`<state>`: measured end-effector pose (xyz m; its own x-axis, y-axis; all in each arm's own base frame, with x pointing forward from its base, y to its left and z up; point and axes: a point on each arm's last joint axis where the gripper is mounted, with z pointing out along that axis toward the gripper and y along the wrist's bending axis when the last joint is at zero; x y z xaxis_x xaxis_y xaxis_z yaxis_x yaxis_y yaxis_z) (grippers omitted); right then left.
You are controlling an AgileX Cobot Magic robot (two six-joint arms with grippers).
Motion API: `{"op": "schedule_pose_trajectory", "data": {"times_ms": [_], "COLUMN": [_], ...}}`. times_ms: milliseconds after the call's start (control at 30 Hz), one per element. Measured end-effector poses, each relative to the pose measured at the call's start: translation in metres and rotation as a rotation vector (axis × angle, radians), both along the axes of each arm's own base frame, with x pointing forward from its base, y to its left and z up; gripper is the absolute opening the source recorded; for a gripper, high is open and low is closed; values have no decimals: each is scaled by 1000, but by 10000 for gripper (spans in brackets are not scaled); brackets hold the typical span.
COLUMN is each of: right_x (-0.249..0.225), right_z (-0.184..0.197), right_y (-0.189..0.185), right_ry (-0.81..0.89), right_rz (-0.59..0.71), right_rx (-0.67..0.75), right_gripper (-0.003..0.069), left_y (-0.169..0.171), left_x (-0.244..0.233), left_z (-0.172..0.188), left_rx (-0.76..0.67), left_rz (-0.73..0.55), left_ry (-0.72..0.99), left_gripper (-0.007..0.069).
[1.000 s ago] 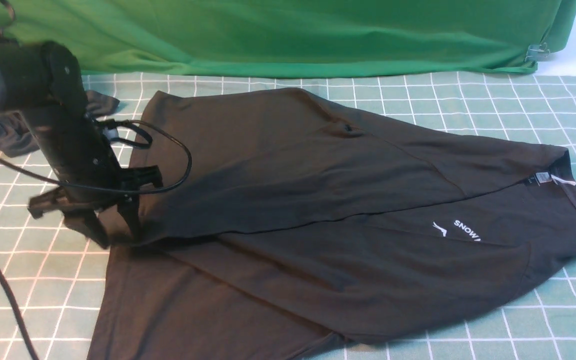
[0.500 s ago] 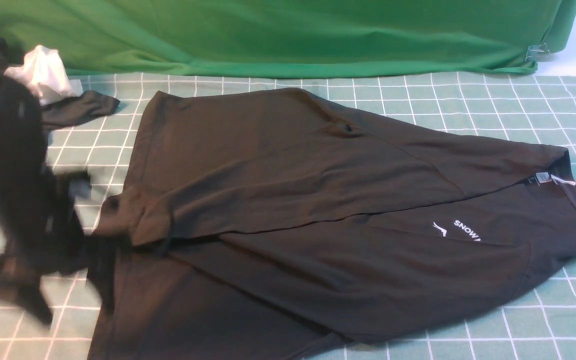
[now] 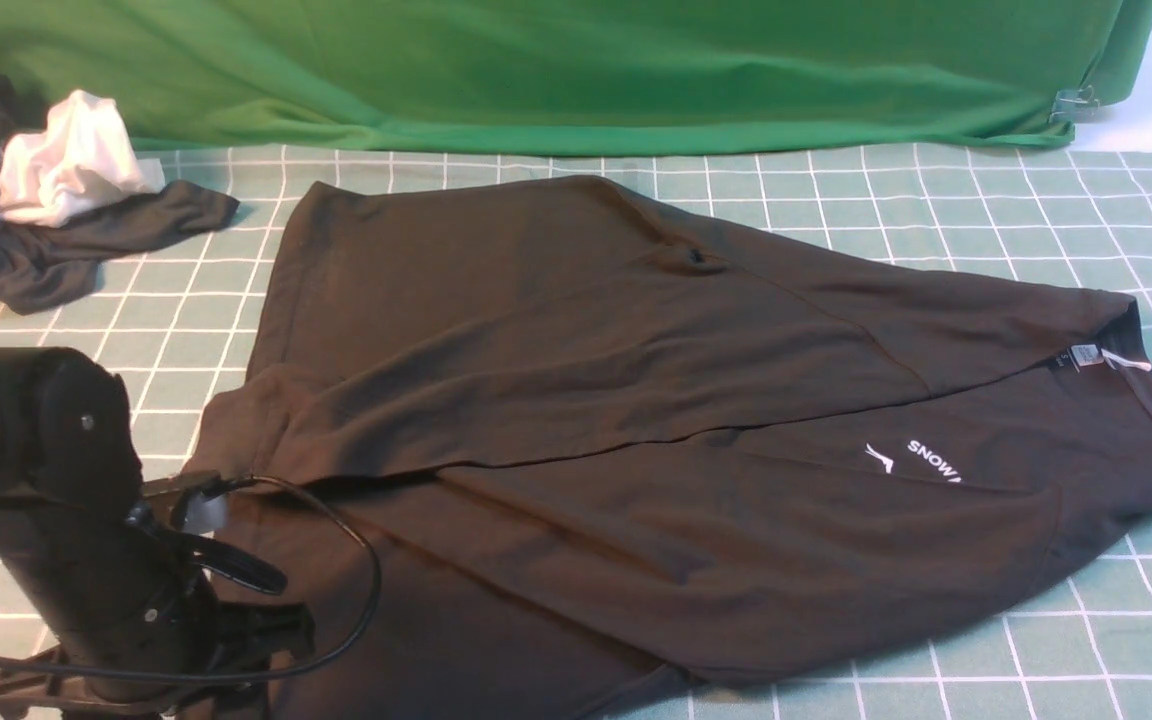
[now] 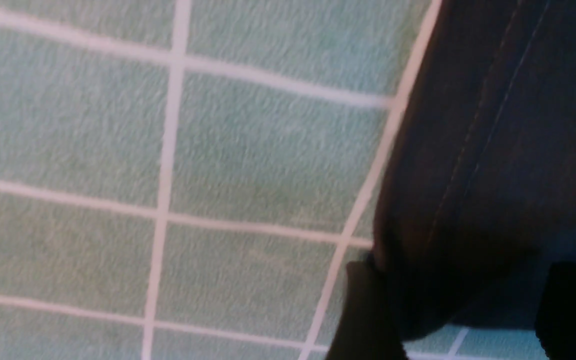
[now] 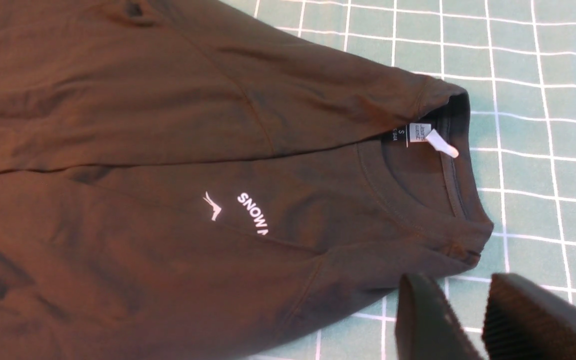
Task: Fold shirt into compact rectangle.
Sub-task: 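Grasp the near edge of the shirt at its hem and shoulder corners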
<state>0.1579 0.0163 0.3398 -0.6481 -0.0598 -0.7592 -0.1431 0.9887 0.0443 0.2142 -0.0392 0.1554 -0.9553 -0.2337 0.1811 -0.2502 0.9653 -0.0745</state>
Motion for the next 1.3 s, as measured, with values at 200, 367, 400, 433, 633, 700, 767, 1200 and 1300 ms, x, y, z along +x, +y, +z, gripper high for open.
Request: {"op": "schedule_pose_trajectory", "data": {"times_ms": [200,367,400,433,633,700,767,1200,1300], "right_x": [0,1,1,1,1,1,1,32,34], "right_z": [0,1,1,1,1,1,0,-92,-122], "right_y": [0,0,0,0,0,0,3,103,135], "right_ry": [-7,-9,-9,-9,-11,-10,-3,325,346], "right_rz": [-1,-1,-1,-1,-2,-2,26,669,828], "right_rx": [0,0,0,0,1,9,16,-239,-420], "right_gripper": [194,200,202,202,211,213,215,360,422], "left_y": [-2,-2,-2,-2,-1,-1,1,3,3], "left_x": [2,3,4,4,5,7,11,8,8], "left_z": [-5,-5,-5,-5,10,23,43,56,56], "left_rx": [-6,-3,-4,-5,-7,-5,7,30,31], "left_rz": [16,25,19,10,-7,-18,-39,-79,-90], "left_ry": [6,-11,-13,-14,-81,-126,-196,-208,-210], "left_gripper": [326,111,70,41,16,16,16,16,16]}}
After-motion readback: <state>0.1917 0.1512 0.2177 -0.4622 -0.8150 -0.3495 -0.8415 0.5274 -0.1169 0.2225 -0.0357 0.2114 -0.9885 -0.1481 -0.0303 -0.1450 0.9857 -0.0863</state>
